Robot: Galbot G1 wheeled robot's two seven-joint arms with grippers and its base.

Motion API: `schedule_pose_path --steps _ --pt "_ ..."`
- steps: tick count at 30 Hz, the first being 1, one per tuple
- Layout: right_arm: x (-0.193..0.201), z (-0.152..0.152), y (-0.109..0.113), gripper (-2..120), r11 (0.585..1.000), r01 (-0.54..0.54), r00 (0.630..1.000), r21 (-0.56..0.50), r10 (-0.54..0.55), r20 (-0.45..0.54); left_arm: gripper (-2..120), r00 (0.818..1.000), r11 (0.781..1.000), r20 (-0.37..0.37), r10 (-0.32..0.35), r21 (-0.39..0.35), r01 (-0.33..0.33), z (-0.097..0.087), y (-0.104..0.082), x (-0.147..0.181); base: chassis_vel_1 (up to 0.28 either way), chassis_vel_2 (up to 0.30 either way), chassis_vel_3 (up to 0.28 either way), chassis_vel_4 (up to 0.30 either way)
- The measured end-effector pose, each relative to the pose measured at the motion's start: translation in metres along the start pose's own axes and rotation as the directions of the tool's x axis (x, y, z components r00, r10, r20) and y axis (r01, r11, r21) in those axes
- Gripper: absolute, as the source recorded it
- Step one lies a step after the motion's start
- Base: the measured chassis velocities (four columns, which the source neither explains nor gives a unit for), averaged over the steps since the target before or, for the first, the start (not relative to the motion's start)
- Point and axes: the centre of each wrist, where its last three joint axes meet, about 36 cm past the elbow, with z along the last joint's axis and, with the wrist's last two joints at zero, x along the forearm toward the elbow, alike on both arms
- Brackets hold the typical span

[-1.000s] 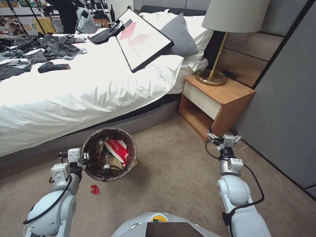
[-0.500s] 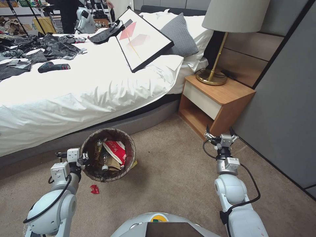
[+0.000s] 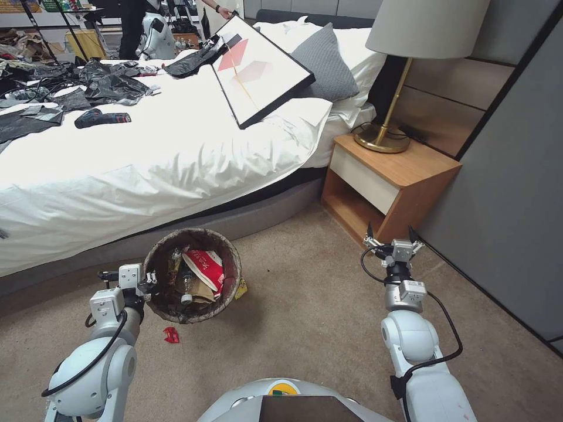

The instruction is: Pick up the trash bin, then pick up the garbage from the floor and place it into the trash bin.

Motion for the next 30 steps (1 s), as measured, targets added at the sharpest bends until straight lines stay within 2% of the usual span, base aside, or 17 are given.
schedule_pose_path --steps 30 --pt "0.0019 0.004 0.0008 100 1.0 0.0 1.0 0.007 0.0 -0.018 4 1.0 1.0 -0.008 -0.007 -0.004 0.007 0.0002 0.0014 0.0003 0.034 0.035 0.033 0.036"
